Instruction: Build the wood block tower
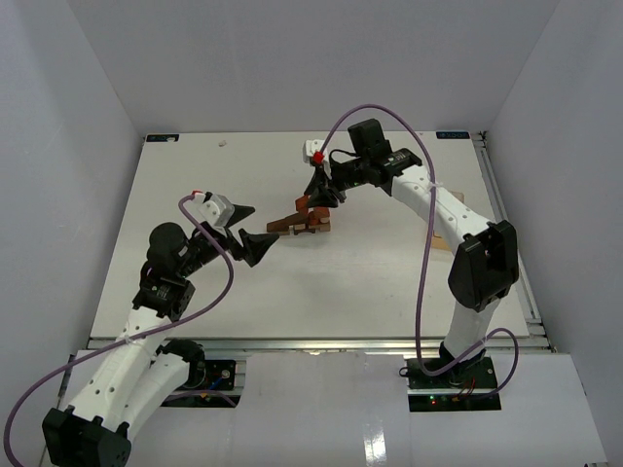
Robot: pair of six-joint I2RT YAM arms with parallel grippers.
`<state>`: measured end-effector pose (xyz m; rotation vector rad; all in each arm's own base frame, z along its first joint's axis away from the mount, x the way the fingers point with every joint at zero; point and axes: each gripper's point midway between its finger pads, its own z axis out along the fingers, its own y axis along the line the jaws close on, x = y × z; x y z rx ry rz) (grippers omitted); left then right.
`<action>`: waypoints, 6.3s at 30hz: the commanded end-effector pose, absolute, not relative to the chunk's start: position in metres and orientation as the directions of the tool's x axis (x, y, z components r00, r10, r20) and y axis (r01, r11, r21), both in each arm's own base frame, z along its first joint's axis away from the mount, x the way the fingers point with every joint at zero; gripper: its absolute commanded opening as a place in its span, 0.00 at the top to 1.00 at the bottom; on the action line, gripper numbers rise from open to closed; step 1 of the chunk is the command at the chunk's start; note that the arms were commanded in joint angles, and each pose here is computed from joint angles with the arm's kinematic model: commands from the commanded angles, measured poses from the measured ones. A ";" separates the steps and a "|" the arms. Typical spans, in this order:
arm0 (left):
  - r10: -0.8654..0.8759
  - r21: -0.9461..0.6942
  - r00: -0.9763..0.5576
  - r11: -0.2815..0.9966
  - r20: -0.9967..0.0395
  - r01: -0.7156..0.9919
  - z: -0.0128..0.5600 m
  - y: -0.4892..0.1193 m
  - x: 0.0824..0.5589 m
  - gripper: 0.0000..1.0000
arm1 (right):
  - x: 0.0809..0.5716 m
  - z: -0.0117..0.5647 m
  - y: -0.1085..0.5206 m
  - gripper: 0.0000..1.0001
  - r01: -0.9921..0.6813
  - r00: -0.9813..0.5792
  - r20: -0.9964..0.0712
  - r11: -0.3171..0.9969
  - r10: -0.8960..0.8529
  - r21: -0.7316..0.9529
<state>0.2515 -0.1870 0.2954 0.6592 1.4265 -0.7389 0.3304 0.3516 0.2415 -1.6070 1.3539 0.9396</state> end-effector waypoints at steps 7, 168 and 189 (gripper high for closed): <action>0.014 -0.059 -0.099 0.724 -0.995 0.687 0.257 -0.165 0.258 0.02 | 0.363 0.236 0.359 0.87 -0.981 0.193 -0.880 -0.072 -0.433 -0.180; -0.148 0.103 0.142 0.241 -0.979 0.965 0.290 -0.306 0.187 0.29 | 0.163 0.301 0.274 0.85 -0.964 0.112 -0.975 -0.259 -0.194 -0.059; 0.161 0.022 -0.058 0.454 -0.985 0.891 0.252 -0.255 0.196 0.24 | 0.298 0.216 0.233 0.85 -0.977 0.112 -0.803 0.084 -0.586 -0.198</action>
